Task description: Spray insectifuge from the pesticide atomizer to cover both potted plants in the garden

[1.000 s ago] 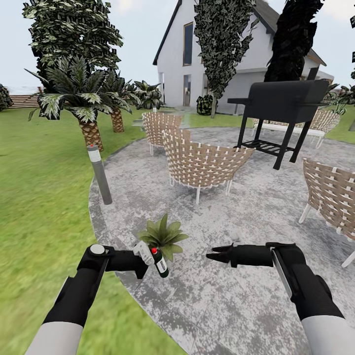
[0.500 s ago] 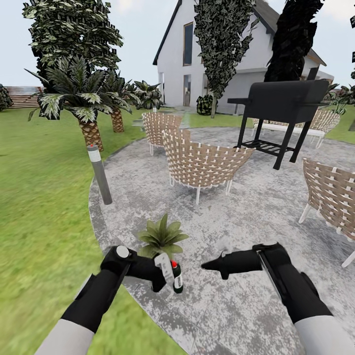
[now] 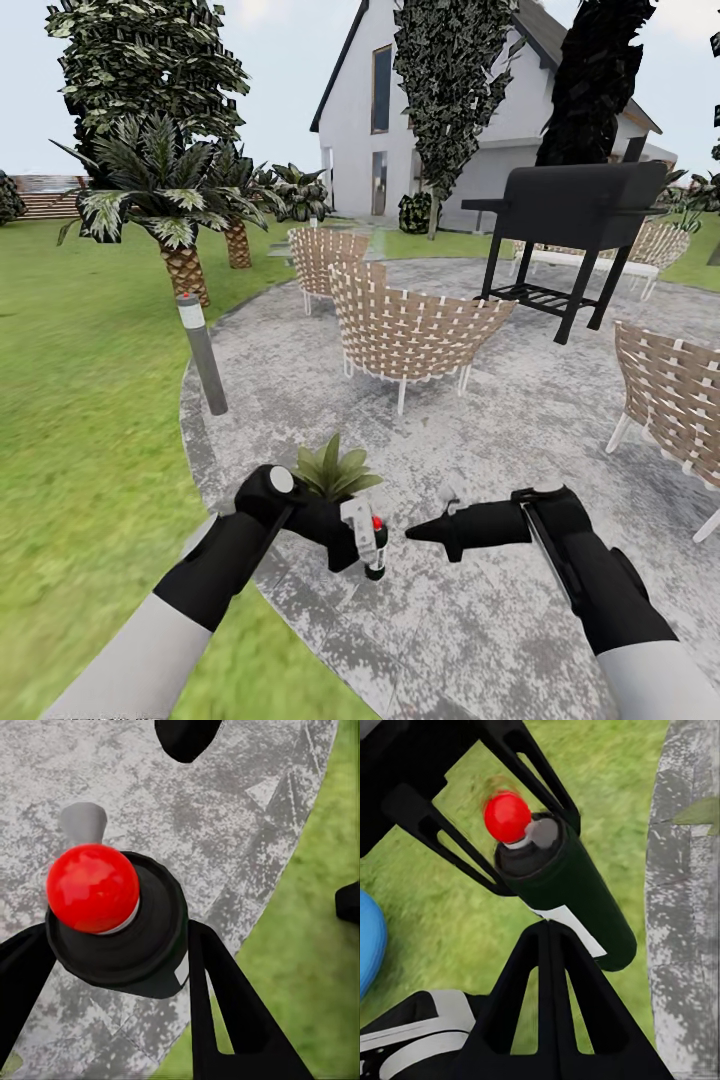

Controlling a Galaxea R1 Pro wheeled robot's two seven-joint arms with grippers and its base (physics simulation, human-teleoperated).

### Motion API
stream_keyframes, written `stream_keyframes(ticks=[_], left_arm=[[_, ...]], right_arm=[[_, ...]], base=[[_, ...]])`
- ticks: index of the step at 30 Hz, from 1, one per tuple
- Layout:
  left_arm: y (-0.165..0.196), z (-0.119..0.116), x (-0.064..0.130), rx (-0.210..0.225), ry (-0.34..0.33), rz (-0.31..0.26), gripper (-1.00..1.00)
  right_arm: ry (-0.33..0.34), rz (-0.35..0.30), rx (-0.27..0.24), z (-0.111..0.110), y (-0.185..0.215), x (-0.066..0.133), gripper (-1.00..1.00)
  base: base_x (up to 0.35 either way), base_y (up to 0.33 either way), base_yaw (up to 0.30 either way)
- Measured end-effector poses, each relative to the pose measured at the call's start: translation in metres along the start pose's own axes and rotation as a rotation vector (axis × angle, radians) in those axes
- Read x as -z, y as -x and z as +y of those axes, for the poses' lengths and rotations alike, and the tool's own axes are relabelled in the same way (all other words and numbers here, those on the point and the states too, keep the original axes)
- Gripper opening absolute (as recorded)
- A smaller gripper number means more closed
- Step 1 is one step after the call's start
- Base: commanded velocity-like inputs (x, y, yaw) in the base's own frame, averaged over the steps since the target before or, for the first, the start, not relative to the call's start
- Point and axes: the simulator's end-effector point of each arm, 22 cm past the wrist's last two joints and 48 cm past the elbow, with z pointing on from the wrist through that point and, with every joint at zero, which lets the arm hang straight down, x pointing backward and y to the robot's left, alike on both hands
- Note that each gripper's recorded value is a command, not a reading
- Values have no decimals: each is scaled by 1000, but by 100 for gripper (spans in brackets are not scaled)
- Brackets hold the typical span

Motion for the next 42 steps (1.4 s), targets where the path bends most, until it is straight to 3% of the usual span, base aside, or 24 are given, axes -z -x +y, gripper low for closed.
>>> stream_keyframes(ticks=[6, 11, 17, 34, 42], left_arm=[[-25, 3, -7, 28, 4, 88, -100], [-35, 2, -11, 41, -4, 111, -100], [-34, -16, -24, -13, -45, 149, -100], [-34, -24, -29, -32, -62, 167, -100], [-33, -28, -32, -52, -69, 207, -100]], right_arm=[[-3, -8, 21, 3, 6, 2, -100], [-3, -8, 22, 3, 6, 2, -100], [-3, -8, 25, 3, 6, 2, -100], [-3, -6, 27, 4, 6, 1, -100], [-3, -4, 28, 3, 5, 1, -100]], base=[[0, 0, 0], [0, 0, 0], [0, 0, 0], [0, 0, 0], [0, 0, 0]])
